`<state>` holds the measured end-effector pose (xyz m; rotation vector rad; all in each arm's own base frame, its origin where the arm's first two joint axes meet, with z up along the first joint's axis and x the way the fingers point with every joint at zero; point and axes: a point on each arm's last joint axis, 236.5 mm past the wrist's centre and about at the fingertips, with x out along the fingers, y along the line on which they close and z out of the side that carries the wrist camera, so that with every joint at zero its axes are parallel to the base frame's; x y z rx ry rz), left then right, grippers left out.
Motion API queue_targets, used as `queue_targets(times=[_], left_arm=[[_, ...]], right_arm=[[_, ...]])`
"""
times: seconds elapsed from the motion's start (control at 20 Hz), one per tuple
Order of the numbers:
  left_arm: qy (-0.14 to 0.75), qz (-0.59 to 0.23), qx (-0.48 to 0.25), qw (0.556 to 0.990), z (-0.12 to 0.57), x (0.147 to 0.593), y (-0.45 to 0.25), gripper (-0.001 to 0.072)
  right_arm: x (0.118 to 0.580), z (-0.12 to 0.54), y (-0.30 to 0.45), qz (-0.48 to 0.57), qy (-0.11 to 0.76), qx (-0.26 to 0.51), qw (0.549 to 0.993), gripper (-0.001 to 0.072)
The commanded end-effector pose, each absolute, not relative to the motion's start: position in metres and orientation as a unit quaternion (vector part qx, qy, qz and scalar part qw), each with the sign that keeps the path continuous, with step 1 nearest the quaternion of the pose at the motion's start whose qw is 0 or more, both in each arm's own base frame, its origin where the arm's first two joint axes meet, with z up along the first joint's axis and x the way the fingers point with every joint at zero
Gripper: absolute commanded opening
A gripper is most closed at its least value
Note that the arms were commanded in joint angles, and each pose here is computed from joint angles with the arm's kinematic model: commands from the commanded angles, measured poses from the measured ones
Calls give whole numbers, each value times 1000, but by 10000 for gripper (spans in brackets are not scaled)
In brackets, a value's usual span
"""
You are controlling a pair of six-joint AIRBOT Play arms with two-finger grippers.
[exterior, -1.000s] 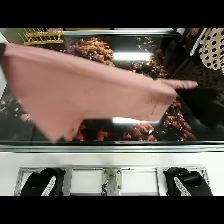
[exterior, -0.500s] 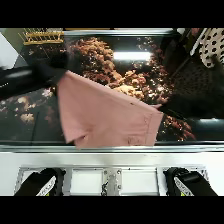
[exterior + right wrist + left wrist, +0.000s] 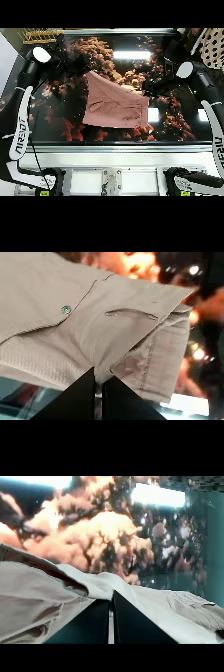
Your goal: Fold the clothes and pants, and hang the long-sleeved shirts on hangers.
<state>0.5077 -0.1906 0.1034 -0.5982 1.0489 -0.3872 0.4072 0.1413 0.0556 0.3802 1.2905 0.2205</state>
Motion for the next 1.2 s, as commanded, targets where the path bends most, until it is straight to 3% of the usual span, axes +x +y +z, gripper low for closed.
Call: queue_targets(times=[0.0, 0.25, 0.65, 1.15], left_arm=[[488, -171, -246, 820, 98, 516, -181, 6], [523, -127, -171, 825, 55, 445, -159, 7], [581, -104, -150, 793, -83, 329, -167, 6], [560, -71, -171, 808, -106, 330, -151, 7]], right_arm=[[418, 53, 129, 97, 584, 141, 793, 9], [377, 33, 125, 93, 603, 87, 788, 9], [314, -67, 131, 68, 649, 90, 752, 9], [267, -100, 153, 92, 686, 57, 720, 10]])
